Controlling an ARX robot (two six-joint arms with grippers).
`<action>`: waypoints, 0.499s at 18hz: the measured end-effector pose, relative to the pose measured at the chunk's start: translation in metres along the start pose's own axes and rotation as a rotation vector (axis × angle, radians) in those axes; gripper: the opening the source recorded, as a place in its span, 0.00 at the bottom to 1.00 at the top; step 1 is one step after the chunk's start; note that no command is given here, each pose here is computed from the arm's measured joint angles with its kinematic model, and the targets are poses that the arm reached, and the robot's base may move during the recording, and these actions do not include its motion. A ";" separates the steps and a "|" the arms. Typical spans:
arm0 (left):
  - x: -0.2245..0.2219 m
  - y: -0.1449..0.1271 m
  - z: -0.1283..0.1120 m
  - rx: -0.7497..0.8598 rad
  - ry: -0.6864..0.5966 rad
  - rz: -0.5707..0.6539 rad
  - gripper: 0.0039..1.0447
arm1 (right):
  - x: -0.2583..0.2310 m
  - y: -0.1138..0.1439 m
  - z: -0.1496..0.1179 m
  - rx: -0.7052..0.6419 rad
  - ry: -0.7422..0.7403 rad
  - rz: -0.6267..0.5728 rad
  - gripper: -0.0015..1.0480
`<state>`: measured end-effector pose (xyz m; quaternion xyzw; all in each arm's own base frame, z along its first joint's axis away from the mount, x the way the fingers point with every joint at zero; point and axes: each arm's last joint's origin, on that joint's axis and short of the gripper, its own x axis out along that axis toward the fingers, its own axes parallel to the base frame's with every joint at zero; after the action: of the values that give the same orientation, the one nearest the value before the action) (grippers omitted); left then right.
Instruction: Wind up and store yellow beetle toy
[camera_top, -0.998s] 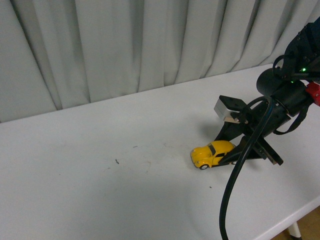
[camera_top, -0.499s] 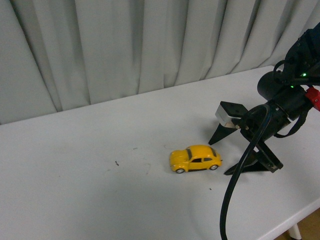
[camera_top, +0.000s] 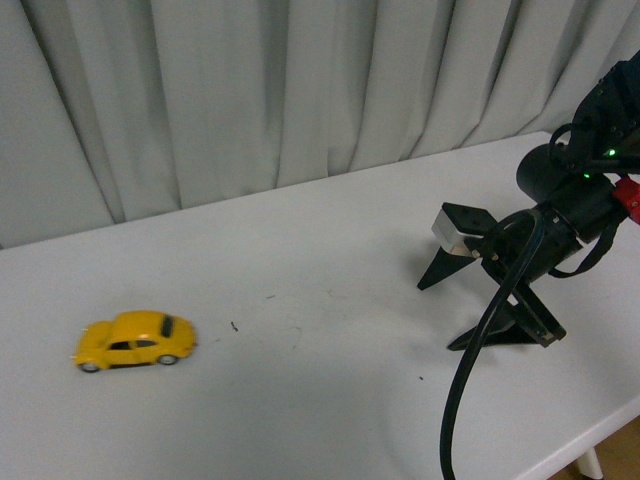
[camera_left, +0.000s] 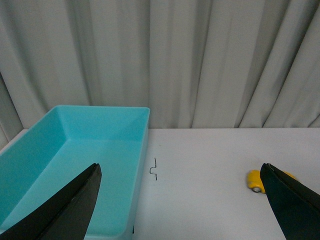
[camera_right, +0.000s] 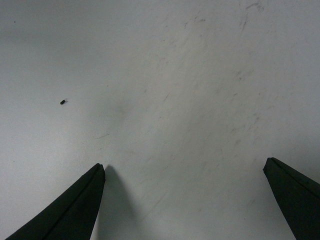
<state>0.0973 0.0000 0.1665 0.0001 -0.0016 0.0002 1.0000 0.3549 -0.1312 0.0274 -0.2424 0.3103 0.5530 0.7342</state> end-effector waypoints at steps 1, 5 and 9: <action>0.000 0.000 0.000 0.000 0.000 0.000 0.94 | 0.000 0.001 0.000 0.002 -0.001 -0.010 0.94; 0.000 0.000 0.000 0.000 0.000 0.000 0.94 | -0.004 0.005 0.020 -0.067 0.019 -0.058 0.94; 0.000 0.000 0.000 0.000 0.000 0.000 0.94 | -0.055 0.011 0.095 -0.298 -0.084 -0.221 0.94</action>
<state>0.0973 0.0000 0.1665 0.0001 -0.0016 0.0004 1.0000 0.3509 -0.0985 0.1325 -0.3577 0.1657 0.5185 0.7588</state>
